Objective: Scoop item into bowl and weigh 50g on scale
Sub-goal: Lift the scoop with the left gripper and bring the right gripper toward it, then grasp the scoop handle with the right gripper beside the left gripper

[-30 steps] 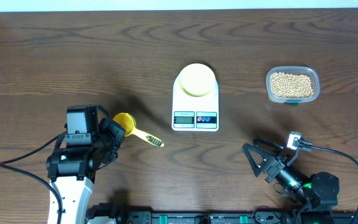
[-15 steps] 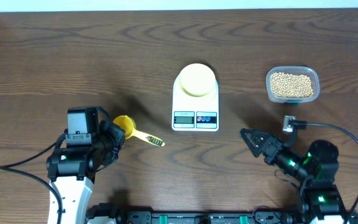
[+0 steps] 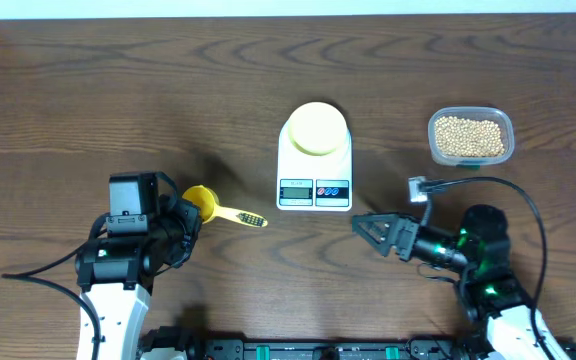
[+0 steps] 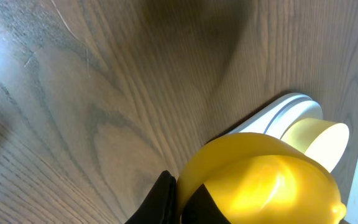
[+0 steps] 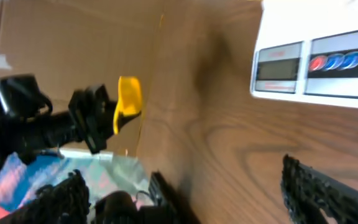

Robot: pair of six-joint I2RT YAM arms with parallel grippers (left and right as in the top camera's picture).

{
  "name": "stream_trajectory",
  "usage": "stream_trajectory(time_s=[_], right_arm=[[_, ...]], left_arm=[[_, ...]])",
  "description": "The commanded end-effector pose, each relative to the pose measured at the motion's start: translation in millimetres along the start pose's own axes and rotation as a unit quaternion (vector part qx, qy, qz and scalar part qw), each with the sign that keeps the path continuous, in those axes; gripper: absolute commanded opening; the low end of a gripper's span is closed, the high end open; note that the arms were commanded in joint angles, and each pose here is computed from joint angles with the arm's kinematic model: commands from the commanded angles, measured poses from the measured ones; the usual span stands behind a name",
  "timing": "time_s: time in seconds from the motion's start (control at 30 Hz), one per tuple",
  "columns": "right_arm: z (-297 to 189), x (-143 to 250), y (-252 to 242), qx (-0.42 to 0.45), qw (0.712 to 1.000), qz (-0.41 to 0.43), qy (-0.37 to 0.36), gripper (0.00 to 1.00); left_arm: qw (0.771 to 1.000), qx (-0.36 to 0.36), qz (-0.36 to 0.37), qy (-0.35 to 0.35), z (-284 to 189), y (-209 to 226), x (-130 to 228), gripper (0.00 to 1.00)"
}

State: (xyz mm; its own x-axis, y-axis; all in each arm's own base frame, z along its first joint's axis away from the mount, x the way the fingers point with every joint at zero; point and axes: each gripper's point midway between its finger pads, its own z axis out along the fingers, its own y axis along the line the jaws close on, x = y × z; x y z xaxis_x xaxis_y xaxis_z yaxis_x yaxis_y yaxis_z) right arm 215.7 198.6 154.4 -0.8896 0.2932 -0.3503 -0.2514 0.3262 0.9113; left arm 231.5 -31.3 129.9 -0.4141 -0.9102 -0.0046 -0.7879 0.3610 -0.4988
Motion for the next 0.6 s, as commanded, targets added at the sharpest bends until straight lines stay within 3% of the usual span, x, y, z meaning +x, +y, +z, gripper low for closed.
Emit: stream_trajectory(time_s=[0.0,0.13,0.27,0.57], right_arm=[[17.3,4.7,8.9,0.000,1.000,0.015,-0.001,0.93],[38.3,18.4,32.7,-0.035,0.999,-0.020,0.006,0.87],[52.2,26.6,31.0,-0.027,0.999,0.021,0.004,0.83],[77.1,42.0,19.9,0.001,1.000,0.015,-0.014,0.75]], left_arm=[[1.000,-0.009,0.000,0.022,6.7,-0.8,12.1,0.07],[0.998,-0.042,-0.019,0.045,22.3,2.1,26.0,0.07],[0.997,-0.045,0.007,0.059,36.7,-6.1,36.2,0.07],[0.994,-0.050,0.073,0.072,56.0,-16.7,66.3,0.07]])
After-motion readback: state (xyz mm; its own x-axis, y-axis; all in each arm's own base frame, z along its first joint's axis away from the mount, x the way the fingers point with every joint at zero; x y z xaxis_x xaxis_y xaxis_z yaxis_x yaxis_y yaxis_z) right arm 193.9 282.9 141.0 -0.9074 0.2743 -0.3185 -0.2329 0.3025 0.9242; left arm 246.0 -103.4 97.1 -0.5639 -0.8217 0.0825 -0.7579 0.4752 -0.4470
